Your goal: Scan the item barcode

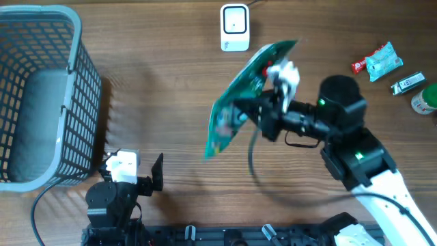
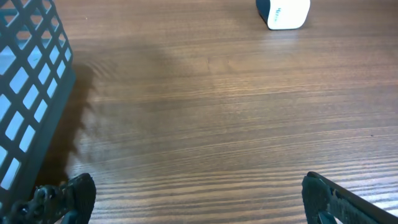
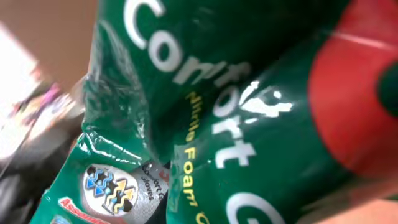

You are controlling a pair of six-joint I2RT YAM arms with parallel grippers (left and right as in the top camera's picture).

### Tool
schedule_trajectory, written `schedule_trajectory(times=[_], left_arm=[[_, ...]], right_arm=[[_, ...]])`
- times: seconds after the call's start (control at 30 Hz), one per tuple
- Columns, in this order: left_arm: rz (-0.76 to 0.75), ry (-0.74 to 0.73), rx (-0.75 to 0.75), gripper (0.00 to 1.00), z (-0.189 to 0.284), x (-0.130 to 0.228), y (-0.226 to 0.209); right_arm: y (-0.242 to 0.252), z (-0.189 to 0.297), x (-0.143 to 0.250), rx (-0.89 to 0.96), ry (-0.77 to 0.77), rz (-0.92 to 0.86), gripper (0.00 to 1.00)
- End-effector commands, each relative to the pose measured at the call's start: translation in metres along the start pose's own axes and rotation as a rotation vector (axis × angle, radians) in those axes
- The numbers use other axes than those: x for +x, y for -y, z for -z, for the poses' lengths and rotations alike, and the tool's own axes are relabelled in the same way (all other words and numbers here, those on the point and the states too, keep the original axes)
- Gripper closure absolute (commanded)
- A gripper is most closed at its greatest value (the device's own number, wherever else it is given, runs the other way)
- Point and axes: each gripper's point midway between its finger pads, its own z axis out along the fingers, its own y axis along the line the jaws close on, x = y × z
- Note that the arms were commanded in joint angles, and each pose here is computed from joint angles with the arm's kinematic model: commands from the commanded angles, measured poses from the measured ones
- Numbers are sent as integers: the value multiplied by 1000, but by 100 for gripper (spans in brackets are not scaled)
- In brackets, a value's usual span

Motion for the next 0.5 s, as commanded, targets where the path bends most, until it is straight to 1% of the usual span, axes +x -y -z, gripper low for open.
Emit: schedule_trajectory(times=[0.0,0.07,0.1,0.17,0.2,0.23,0.37,0.47], left_arm=[[10,5,-9,0,0,0,-2],[11,5,-9,0,0,0,-2],[10,5,-9,0,0,0,-2],[11,5,-9,0,0,0,-2],[10,5,-9,0,0,0,-2],[10,5,-9,0,0,0,-2],[11,5,-9,0,0,0,-2],[10,5,-9,0,0,0,-2]], right_arm=[[-73,15,7,-449,73,599,95],[-87,20,9,-577,167,841,96],[-92,22,9,-638,234,976,96],[-97,24,9,-726,349,1172,95],[-99,26,9,-784,430,1298,95],[-97,25,10,-806,473,1369,95],[-89,7,7,-796,564,1558,95],[-86,4,6,-789,582,1600,95]])
